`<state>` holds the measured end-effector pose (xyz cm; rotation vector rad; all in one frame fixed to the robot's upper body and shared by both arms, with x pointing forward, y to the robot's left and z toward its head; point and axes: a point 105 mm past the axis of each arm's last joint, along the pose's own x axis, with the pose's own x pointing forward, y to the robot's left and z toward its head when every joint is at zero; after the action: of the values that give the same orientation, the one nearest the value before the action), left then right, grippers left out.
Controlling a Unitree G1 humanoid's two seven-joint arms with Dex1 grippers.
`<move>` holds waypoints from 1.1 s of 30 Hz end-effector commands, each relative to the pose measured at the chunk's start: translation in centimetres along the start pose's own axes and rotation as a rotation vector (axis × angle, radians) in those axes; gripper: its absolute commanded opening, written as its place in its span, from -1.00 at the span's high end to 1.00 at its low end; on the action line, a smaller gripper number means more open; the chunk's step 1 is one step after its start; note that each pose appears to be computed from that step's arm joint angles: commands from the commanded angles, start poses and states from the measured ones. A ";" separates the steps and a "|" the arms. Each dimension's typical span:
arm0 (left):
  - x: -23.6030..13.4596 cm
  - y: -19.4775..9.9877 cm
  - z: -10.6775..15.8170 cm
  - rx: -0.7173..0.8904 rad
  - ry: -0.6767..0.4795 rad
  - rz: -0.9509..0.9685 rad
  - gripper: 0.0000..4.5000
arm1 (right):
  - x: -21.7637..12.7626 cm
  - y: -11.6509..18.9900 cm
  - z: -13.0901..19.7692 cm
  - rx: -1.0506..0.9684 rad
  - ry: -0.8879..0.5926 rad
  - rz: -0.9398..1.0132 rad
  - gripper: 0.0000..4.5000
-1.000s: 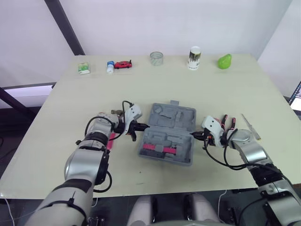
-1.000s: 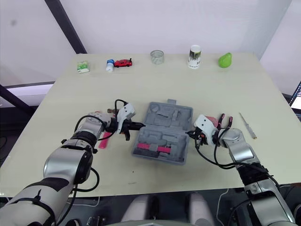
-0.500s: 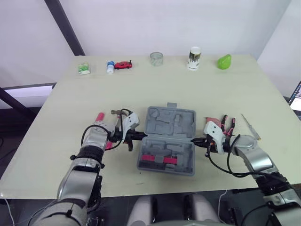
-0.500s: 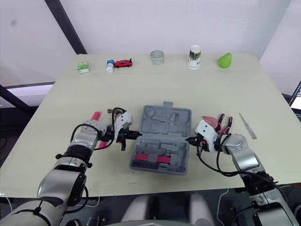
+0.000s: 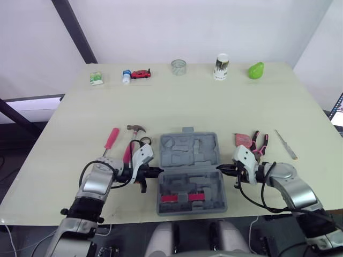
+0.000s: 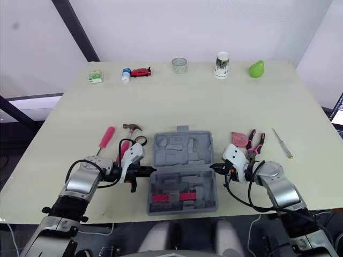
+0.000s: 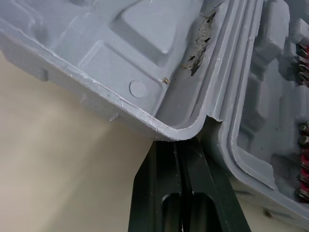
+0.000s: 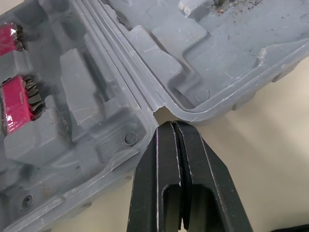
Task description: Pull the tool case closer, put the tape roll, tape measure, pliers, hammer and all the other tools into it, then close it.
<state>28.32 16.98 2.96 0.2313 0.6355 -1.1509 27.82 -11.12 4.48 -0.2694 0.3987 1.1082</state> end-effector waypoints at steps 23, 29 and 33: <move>0.7 -2.1 -1.9 -0.026 0.066 -0.074 0.97 | -0.1 1.2 0.9 -0.011 -0.037 0.023 1.00; 0.7 -3.2 -2.4 -0.016 0.090 -0.111 0.97 | -0.3 1.9 0.5 0.007 -0.022 0.044 1.00; 0.6 -3.6 -2.9 -0.024 0.106 -0.118 0.97 | -0.8 2.5 0.2 0.029 -0.006 0.056 1.00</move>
<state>25.95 16.86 2.50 0.2535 0.6774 -1.2018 25.72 -11.43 3.83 -0.2402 0.4577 1.1097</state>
